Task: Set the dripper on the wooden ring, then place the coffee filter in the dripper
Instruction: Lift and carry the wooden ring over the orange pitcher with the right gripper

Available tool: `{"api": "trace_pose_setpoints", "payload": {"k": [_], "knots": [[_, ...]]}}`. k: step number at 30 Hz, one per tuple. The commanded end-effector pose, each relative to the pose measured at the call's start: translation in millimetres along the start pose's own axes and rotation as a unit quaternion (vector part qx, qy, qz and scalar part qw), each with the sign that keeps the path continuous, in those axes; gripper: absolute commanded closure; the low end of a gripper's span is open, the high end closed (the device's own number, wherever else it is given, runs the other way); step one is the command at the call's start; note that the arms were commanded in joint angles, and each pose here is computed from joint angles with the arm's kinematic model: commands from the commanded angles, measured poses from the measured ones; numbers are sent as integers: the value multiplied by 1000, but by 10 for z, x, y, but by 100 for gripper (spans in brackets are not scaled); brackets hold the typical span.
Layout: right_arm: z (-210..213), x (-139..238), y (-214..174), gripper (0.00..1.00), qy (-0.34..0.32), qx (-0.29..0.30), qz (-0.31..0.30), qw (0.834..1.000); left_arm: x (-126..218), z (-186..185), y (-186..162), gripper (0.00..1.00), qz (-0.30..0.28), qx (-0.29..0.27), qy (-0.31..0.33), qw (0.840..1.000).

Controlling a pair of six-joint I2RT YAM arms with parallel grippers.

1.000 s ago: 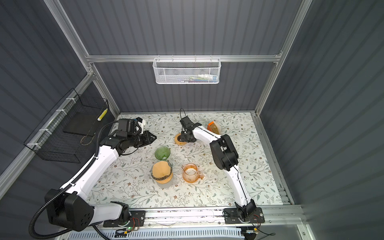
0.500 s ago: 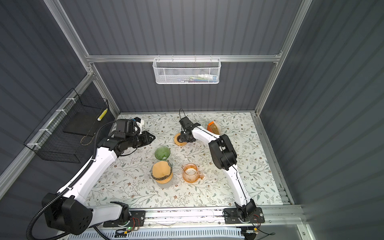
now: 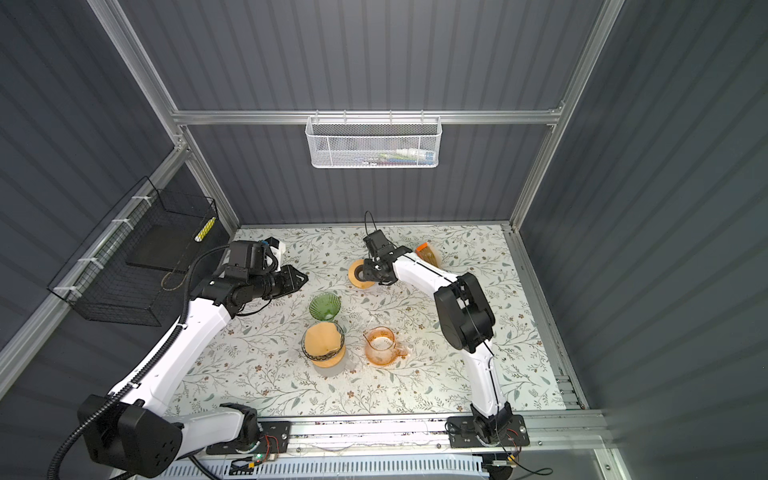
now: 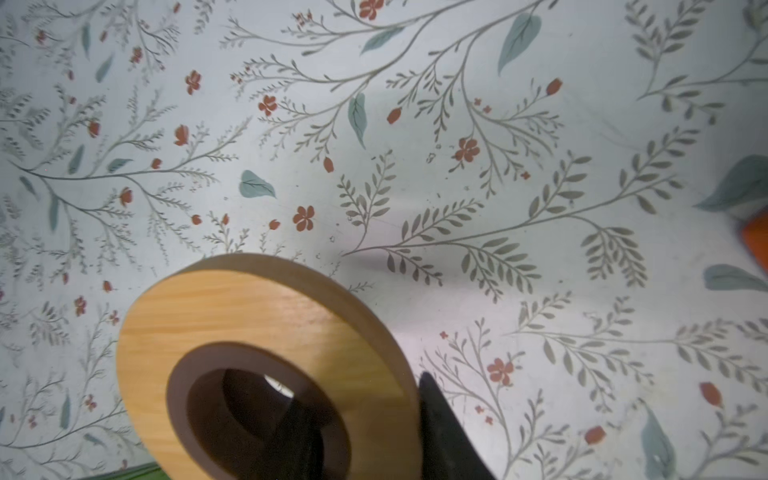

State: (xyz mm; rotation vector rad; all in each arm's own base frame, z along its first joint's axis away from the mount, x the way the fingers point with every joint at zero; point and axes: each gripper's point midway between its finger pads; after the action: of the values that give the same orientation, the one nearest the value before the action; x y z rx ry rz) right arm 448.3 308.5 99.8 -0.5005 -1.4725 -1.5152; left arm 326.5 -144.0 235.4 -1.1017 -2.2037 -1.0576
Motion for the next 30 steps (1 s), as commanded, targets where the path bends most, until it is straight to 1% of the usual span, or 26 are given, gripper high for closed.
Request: {"api": "trace_pose_setpoints", "payload": {"k": [1, 5, 11, 17, 24, 30], "knots": [[71, 302, 69, 78, 18, 10, -26, 999, 142, -25, -2, 74, -6, -6, 7, 1000], [85, 645, -81, 78, 36, 21, -19, 999, 170, 12, -5, 74, -6, -9, 19, 1000], [30, 1118, -491, 80, 52, 37, 9, 998, 159, 73, -17, 74, -11, -10, 28, 999], [-36, 1435, -924, 81, 58, 46, 51, 996, 82, 120, -28, 74, -10, -6, 32, 999], [-70, 1571, -1388, 82, 54, 44, 91, 993, -15, 113, -34, 74, -5, 1, 22, 1000], [-11, 1573, -1586, 83, 55, 52, 112, 991, -42, 143, -69, 74, -1, 4, 23, 1000]]}}
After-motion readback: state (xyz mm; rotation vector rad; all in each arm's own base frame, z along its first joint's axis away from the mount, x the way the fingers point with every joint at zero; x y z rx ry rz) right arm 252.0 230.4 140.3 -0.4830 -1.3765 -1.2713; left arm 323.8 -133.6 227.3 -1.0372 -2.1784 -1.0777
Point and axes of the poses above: each gripper's point midway between its finger pads, its own x axis back along the fingers, its own z axis along the line the jaws close on, y = z × x, and after that the axes turned 11 degrees about x, right-handed
